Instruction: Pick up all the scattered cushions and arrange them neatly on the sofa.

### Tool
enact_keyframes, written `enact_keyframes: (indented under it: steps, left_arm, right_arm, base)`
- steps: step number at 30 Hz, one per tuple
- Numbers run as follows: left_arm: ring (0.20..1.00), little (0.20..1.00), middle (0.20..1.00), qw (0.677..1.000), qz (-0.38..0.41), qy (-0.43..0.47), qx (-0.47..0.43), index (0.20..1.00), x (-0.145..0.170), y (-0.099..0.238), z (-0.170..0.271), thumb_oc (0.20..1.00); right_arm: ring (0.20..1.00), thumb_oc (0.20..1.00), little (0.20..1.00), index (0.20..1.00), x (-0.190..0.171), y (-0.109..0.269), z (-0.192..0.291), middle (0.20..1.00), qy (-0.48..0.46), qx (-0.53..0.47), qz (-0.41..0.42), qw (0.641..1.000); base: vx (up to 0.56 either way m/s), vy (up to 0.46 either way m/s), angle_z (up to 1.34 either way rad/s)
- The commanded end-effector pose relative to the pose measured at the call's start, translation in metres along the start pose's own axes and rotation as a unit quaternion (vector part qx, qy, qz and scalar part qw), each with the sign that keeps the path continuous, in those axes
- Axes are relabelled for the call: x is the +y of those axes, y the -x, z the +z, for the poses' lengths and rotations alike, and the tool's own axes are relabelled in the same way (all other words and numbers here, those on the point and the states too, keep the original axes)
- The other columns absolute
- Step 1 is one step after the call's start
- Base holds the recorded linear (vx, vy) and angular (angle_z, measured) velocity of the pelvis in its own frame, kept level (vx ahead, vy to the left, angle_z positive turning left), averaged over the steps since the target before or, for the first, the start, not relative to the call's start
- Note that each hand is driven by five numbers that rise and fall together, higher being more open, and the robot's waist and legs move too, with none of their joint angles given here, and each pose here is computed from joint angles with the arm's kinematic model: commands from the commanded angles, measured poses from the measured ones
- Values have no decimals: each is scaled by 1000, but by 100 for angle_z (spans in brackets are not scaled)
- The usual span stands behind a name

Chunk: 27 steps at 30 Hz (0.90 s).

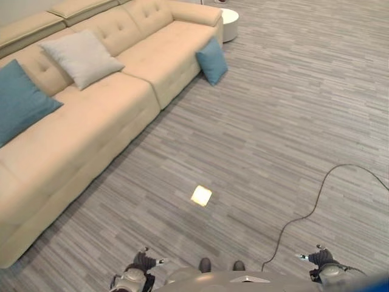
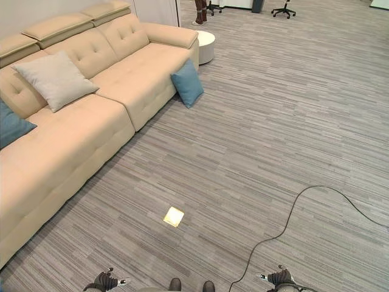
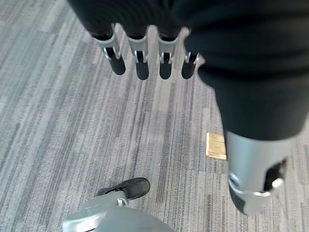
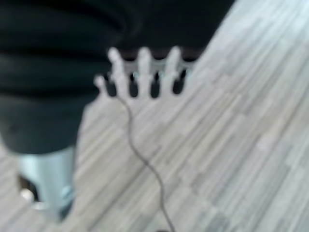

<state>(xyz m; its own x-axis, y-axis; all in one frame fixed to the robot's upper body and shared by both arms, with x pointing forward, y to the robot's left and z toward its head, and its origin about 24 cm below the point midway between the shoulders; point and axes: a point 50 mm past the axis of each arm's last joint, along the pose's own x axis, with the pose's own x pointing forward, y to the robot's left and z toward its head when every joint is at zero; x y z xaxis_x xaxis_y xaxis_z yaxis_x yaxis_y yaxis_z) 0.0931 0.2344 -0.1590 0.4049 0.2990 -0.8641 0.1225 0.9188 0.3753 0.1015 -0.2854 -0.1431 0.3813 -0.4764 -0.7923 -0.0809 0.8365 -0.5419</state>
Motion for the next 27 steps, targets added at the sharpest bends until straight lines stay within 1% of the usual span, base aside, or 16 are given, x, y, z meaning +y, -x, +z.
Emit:
enact_keyframes:
  steps: [1,8,21,24,27]
  left_arm:
    - [1000,1000,1000,1000,7,-13,-4,1000,3,-3,10,1000]
    - [1000,1000,1000,1000,18,-5,-9,1000,6,-4,15,1000]
    - [1000,1000,1000,999,23,-26,-16,1000,13,-6,20,1000]
    - [1000,1000,1000,999,28,-27,-20,1000,15,-6,23,1000]
    - [1000,1000,1000,999,24,-23,-17,1000,15,-6,20,1000]
  right_arm:
    - [1000,1000,1000,1000,4,0,4,1000,18,-3,7,1000]
    - [1000,1000,1000,1000,5,-1,11,1000,11,-11,8,1000]
    - [1000,1000,1000,1000,9,-1,33,1000,20,-42,16,999]
    - [1000,1000,1000,1000,8,-1,37,1000,20,-50,16,998]
    - [1000,1000,1000,1000,8,-1,31,1000,33,-45,17,998]
  base:
    - [0,0,0]
    - [8,27,-5]
    - [29,93,-20]
    - [214,32,9]
    - [485,-145,3]
